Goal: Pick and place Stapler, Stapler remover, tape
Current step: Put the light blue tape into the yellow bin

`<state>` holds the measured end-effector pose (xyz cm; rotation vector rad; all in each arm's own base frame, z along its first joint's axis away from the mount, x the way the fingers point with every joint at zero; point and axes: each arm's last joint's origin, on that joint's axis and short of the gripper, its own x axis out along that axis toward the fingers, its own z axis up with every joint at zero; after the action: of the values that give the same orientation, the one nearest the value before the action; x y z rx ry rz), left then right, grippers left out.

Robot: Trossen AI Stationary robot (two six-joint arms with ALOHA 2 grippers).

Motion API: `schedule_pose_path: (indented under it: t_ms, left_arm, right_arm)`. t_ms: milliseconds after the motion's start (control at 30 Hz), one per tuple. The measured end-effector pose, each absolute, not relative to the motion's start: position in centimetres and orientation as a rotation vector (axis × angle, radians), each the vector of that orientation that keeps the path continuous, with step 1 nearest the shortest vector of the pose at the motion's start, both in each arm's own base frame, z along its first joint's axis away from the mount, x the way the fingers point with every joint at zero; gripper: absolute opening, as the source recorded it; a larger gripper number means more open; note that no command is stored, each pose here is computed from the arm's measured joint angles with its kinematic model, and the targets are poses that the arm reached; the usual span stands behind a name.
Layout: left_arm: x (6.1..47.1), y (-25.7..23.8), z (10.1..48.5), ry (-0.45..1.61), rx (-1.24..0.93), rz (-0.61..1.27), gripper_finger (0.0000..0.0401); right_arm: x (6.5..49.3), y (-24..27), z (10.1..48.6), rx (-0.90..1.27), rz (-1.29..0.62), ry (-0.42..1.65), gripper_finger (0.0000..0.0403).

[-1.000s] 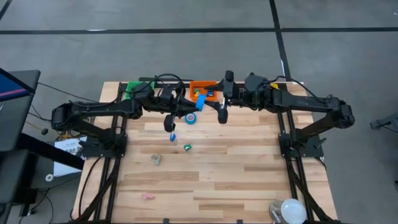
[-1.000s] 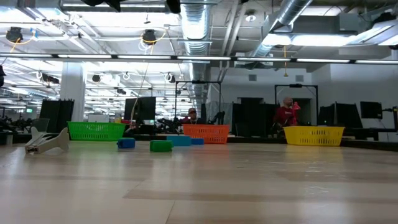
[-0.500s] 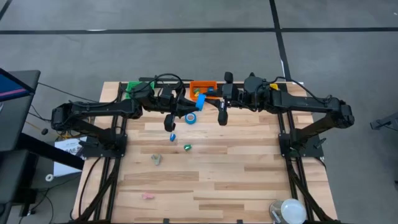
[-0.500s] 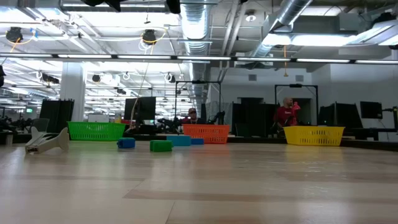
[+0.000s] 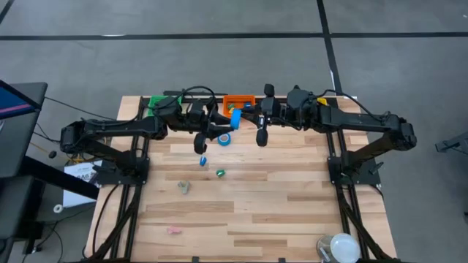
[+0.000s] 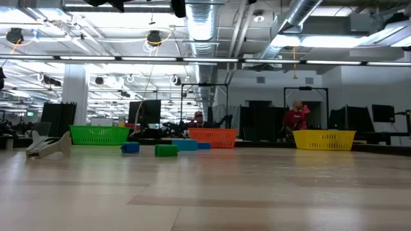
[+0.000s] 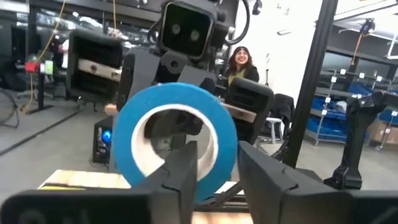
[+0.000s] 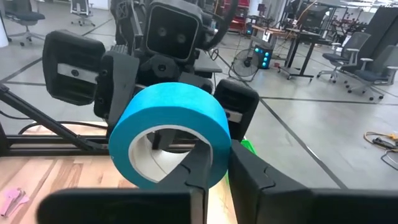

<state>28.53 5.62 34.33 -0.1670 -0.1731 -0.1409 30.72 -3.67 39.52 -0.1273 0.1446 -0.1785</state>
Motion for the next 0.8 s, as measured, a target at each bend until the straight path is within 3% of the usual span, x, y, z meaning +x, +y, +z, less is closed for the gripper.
schedule_pose_path:
  t_ms: [400, 800]
  left_arm:
    - [26.6, 6.5, 35.9, -0.215, -0.177, -0.102, 0.0235]
    - [22.9, 8.0, 36.8, -0.114, -0.173, 0.000, 0.0251]
  right_arm:
    - [30.6, -3.7, 39.4, -0.127, -0.177, 0.162, 0.0029]
    - [30.1, -5.0, 38.2, -0.129, -0.239, 0.303, 0.0029]
